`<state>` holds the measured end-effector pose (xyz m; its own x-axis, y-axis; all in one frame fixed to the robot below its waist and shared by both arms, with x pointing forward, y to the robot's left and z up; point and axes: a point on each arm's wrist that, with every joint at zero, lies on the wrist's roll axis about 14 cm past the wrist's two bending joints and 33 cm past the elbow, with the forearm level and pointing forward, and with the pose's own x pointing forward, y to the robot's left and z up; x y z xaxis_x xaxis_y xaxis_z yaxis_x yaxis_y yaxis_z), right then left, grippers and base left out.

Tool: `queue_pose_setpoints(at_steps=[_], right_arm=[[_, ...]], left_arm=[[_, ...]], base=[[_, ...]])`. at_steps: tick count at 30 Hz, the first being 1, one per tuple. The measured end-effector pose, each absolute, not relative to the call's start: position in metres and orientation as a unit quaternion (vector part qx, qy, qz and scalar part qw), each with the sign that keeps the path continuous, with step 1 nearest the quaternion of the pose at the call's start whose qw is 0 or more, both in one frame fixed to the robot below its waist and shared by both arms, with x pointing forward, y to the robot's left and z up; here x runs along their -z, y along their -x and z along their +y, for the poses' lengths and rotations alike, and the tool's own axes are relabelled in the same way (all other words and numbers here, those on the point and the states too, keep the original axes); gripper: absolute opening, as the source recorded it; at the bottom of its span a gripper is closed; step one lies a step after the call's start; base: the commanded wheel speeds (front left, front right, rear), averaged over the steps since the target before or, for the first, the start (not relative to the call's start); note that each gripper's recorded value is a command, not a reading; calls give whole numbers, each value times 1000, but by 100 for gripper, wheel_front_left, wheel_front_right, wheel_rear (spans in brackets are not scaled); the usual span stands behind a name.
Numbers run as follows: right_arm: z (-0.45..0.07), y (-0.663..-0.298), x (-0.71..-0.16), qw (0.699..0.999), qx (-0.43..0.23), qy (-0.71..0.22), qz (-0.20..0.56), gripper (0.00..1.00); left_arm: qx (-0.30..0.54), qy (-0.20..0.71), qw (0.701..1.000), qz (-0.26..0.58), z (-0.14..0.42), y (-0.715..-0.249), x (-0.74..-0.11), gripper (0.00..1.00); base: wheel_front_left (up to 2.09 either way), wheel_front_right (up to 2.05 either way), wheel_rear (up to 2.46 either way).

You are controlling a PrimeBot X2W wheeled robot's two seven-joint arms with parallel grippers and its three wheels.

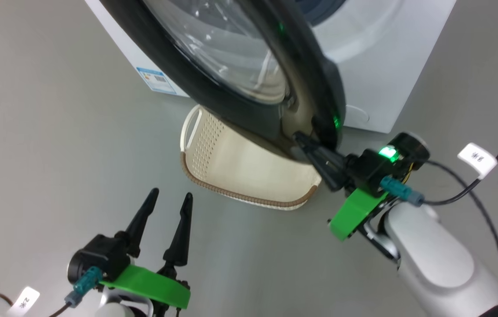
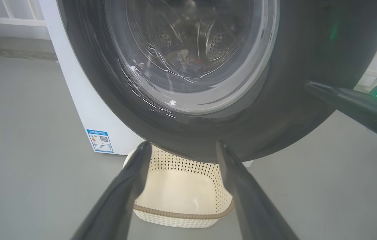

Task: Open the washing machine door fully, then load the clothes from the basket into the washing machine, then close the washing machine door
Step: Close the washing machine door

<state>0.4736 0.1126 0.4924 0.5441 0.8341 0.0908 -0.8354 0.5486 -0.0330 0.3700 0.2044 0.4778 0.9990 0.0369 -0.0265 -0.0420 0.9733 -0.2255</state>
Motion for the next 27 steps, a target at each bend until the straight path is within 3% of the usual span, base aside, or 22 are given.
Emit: queue_pose_setpoints(at_steps=[27], right_arm=[[91, -599, -491, 905, -415, 9, -98, 0]], left_arm=[[-12, 115, 992, 41, 199, -416, -450, 100]], base=[[0, 0, 0]])
